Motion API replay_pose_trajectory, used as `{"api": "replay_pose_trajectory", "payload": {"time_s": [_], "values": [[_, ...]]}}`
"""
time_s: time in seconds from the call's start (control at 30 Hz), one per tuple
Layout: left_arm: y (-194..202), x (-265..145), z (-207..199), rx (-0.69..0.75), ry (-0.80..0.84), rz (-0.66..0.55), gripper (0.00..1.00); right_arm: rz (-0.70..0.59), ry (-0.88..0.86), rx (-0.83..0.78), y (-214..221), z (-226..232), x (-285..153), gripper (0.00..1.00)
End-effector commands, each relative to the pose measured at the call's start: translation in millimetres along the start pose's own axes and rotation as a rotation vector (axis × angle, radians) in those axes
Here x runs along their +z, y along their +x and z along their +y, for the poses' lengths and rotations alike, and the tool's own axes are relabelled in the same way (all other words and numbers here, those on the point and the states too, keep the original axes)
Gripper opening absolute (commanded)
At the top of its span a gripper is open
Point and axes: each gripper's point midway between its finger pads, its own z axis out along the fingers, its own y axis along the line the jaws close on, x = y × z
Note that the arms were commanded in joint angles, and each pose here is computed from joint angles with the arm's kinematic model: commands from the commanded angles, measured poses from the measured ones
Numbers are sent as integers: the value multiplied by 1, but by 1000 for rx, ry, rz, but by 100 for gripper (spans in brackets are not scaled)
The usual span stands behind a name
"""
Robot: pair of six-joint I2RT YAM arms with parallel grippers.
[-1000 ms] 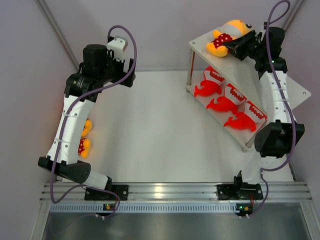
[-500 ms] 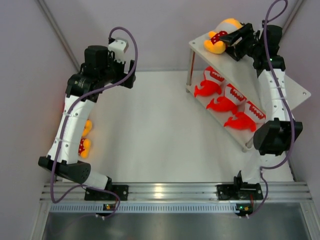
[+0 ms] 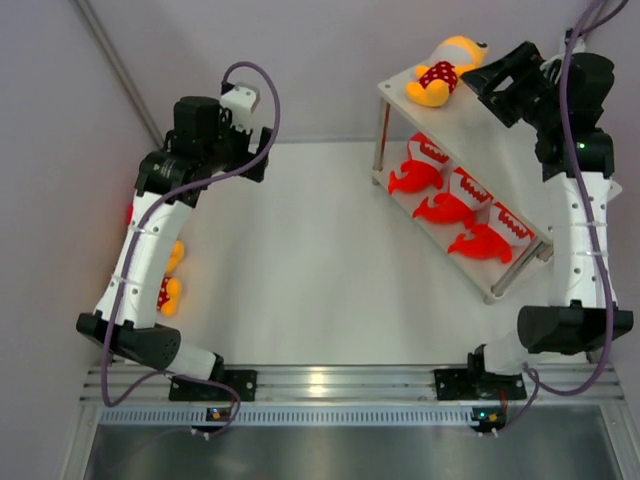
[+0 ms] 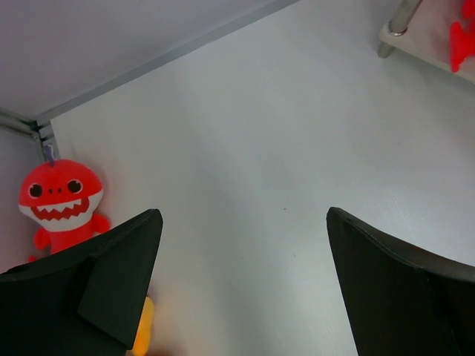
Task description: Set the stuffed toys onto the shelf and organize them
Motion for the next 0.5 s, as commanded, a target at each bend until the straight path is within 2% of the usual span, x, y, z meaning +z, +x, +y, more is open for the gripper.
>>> {"api": "replay_pose_trajectory", "payload": {"time_s": [0.0, 0.07, 0.1, 0.17, 0.23, 0.27, 0.3, 0.4, 0.47], "values": [[29, 2, 26, 103, -122, 81, 98, -91, -29, -152, -17, 30, -49, 74], [57, 7, 48, 107, -181, 161, 98, -107, -37, -198, -16, 36, -65, 74], [85, 13, 56, 95, -181, 230, 98, -119, -38, -237, -12, 38, -79, 75], [126, 6, 111, 1, -287, 325, 98, -128, -39, -271, -7, 38, -92, 75], [186, -13, 163, -23, -456, 505, 98, -126, -38, -307, 4, 35, -107, 76], [219, -16, 166, -35, -454, 590, 98, -141, -51, -324, 7, 40, -120, 76], [232, -18, 164, -53, -411, 600, 98, -122, -38, -334, 15, 32, -118, 76], [287, -37, 181, -231, -401, 665, 96, -121, -28, -355, 25, 25, -128, 76], [300, -38, 191, -327, -418, 669, 93, -124, -24, -362, 28, 23, -131, 75]]}}
